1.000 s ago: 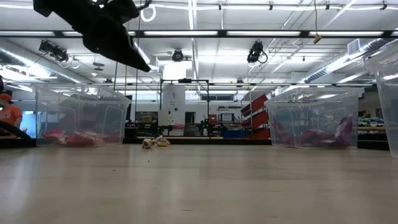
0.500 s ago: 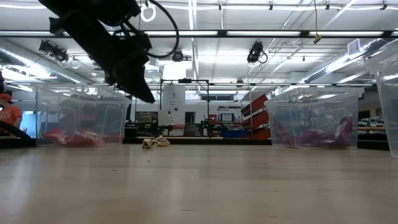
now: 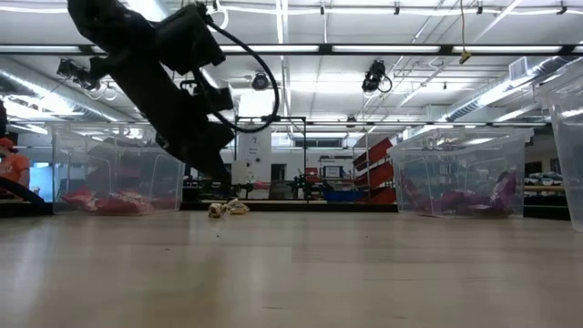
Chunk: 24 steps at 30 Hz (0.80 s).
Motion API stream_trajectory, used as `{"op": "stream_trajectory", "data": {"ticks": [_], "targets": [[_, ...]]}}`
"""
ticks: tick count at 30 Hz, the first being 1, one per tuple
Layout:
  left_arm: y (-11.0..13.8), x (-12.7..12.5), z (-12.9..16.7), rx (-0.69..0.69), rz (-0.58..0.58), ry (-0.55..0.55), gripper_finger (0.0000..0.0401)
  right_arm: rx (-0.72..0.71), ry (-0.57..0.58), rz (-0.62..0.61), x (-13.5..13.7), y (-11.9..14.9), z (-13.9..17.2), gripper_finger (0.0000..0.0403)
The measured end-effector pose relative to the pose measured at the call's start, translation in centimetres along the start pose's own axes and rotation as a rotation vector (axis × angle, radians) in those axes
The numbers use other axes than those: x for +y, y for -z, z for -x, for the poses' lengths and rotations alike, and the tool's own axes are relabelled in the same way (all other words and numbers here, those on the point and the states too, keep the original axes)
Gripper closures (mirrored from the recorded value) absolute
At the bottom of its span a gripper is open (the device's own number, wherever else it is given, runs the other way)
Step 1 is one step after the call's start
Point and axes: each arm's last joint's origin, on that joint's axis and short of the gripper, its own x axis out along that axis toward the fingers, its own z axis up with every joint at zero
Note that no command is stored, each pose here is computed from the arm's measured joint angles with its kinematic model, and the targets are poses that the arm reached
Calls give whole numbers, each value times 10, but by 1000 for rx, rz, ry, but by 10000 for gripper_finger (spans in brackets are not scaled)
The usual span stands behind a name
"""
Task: Sort candy
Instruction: Put the yellow candy into the bottom right transparent bin
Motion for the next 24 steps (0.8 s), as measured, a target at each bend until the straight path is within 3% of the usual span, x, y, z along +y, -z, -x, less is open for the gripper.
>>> {"op": "stream_trajectory", "data": {"ticks": [24], "targets": [[5,18,-22,116,80,-70,260,-30,9,-4,-5,-6,-2,380]]}}
